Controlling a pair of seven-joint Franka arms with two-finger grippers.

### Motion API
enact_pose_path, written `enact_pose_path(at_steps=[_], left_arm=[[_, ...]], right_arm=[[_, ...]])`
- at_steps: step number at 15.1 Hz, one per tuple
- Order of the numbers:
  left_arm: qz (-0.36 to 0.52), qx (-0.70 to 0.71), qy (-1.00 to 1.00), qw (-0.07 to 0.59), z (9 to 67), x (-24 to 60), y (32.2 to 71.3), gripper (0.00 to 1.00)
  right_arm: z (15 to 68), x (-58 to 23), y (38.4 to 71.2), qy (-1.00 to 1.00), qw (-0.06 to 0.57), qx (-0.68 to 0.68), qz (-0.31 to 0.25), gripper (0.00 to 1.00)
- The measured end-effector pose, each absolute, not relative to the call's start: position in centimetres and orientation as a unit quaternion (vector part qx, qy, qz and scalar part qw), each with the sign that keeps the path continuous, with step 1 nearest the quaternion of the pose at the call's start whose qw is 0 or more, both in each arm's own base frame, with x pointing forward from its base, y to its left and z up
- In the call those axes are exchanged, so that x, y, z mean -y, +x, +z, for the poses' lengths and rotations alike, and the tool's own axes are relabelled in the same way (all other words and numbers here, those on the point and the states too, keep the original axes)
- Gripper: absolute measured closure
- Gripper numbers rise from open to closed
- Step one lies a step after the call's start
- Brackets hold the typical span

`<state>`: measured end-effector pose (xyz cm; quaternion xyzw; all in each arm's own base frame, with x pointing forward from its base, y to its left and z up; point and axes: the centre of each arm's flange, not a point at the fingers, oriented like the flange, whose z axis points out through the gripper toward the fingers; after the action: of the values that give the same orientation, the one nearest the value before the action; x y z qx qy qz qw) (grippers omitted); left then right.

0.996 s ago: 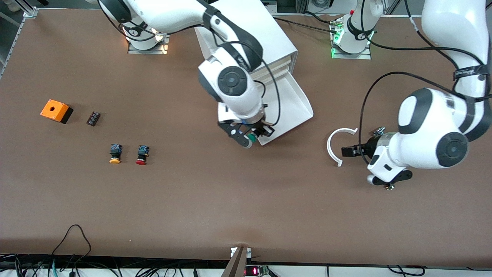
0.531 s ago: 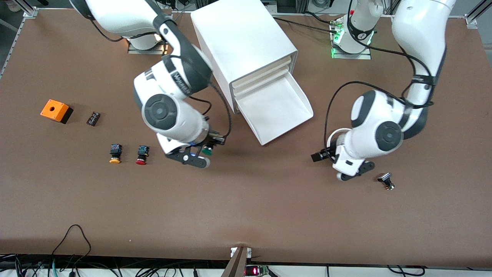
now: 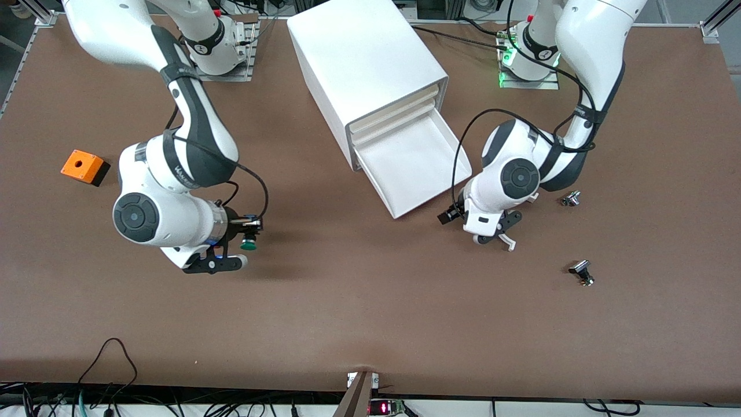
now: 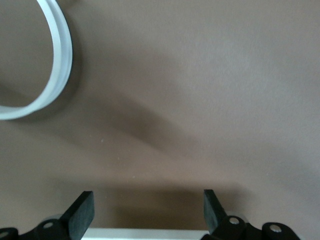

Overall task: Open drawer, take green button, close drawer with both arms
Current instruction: 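Place the green button by the red button while the left gripper closes the drawer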

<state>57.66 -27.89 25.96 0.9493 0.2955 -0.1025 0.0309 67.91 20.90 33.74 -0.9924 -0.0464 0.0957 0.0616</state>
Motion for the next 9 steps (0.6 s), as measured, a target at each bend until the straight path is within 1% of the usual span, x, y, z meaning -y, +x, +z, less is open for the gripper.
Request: enact_pose_path(at_steps=[6, 9], left_arm=[[-0.092, -0.292, 0.951, 0.037, 24.0, 28.5, 56.2, 0.04], [-0.092, -0.282, 0.954, 0.035, 23.2, 30.0, 54.8, 0.04]], right_arm=[[24.2, -18.3, 64.2, -0.995, 0.056, 0.061, 0.06, 0.59], [21.0, -17.7, 62.4, -0.996, 0.053, 0.056, 0.05, 0.59]])
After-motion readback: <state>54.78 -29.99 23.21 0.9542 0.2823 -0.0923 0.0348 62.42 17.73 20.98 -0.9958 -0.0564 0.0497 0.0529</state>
